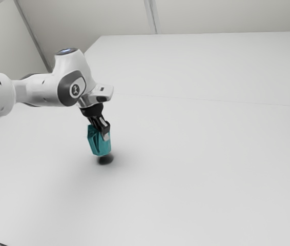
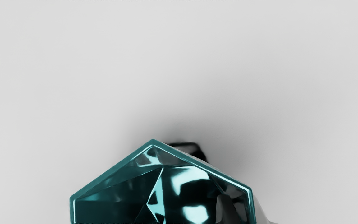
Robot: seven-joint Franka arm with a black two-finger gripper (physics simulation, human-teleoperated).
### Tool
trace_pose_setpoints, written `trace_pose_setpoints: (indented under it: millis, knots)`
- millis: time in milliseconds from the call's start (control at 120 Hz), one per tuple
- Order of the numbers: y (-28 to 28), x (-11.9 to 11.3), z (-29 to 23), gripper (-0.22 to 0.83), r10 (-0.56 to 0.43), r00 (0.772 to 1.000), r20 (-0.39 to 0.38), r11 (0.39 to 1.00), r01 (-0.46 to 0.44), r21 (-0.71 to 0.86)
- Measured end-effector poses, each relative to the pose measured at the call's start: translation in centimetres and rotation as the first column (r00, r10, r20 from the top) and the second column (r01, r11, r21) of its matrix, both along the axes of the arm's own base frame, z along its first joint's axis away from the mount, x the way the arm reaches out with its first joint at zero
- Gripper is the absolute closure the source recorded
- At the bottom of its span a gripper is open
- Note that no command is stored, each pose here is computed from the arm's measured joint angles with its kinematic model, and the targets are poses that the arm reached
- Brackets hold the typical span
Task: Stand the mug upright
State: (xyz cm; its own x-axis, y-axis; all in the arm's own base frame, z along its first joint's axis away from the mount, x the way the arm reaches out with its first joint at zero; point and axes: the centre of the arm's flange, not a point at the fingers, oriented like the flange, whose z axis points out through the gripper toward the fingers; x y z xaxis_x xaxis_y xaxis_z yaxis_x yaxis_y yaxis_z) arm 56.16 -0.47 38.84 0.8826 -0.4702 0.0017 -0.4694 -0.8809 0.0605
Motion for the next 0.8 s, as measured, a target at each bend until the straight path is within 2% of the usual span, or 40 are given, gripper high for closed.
trace_pose_setpoints:
  millis: [308,800]
  knots:
    - [-1.0,-0.7,-1.9,0.76,0.116,0.993,-0.035,0.992,-0.114,0.048]
    - [-0.6,-0.6,-3.7,0.76,0.227,0.974,-0.029,0.961,-0.219,0.169]
